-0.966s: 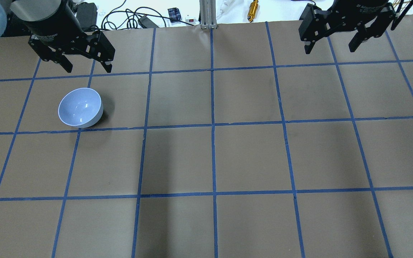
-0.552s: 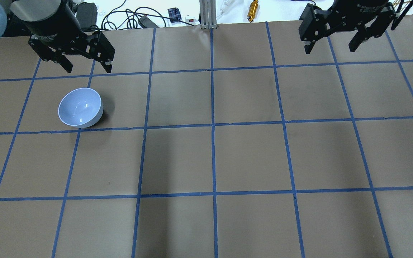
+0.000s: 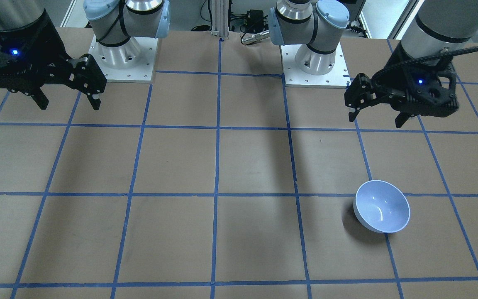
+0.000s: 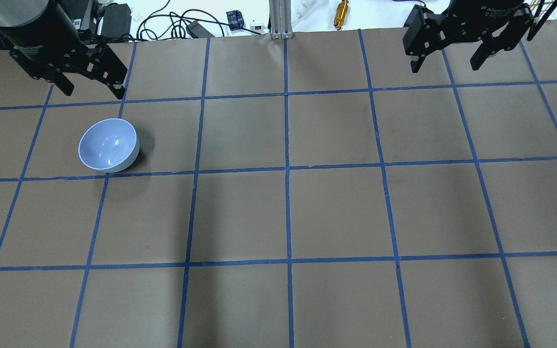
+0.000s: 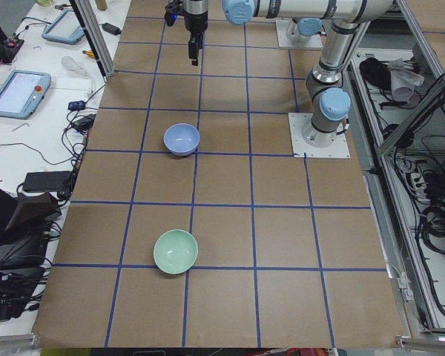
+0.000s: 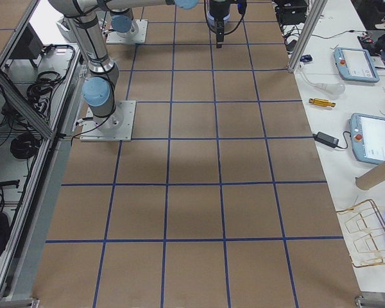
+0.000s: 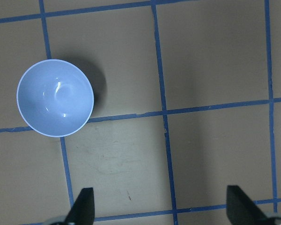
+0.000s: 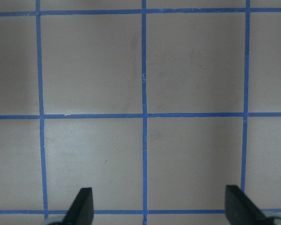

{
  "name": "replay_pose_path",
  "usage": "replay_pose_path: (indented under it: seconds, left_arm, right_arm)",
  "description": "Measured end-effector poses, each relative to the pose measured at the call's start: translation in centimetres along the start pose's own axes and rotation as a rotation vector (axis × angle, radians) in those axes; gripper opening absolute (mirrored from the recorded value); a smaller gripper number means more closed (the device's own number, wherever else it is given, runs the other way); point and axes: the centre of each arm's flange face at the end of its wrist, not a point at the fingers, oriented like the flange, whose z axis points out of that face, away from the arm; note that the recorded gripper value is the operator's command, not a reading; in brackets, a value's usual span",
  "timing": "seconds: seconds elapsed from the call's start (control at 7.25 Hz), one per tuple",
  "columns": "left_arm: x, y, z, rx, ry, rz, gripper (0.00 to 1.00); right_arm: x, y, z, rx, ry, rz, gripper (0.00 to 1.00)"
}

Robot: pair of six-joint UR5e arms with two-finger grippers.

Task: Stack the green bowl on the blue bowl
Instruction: 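Move the left gripper away from the pale blue bowl toward the table edge, then grasp the pale green bowl by its rim with the left gripper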

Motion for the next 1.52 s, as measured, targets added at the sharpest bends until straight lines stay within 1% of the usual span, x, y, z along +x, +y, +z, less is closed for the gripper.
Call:
replay_pose_path:
  seconds: [0.14,0.41,0.55,0.69,0.83,0.97,1.1,1.24,1.52]
  left_arm:
    - [-4.5,1.0,0.2,-0.03,0.01,0.074,1.0]
    - [-14.4,3.7,1.5,-0.06,0.034,0.26,1.0]
    - [-19.6,5.3,2.6,-0.069,0.052,0.323,1.0]
    - [-25.4,6.9,4.3,-0.066,0.062,0.401,1.0]
    - [-30.7,7.9,6.6,-0.062,0.039,0.511,1.0]
    - [-36.0,8.6,9.4,-0.082,-0.006,0.656,1.0]
    - [-40.3,9.6,12.0,-0.104,-0.021,0.789,1.0]
    - [-43.9,10.5,14.3,-0.113,-0.021,0.925,1.0]
    - [-49.5,10.3,18.9,-0.126,-0.064,1.206,1.0]
  right_arm:
    - [0.0,0.0,0.0,0.0,0.0,-0.001,1.0]
    - [0.0,0.0,0.0,0.0,0.0,-0.001,1.0]
    - [0.0,0.0,0.0,0.0,0.0,-0.001,1.0]
    - [0.0,0.0,0.0,0.0,0.0,-0.001,1.0]
    - [0.0,0.0,0.0,-0.001,0.0,-0.001,1.0]
    - [0.0,0.0,0.0,-0.001,0.0,-0.001,1.0]
    - [0.0,0.0,0.0,0.0,0.0,-0.001,1.0]
    - [0.0,0.0,0.0,0.0,0.001,-0.001,1.0]
    - [0.0,0.0,0.0,0.0,0.0,-0.001,1.0]
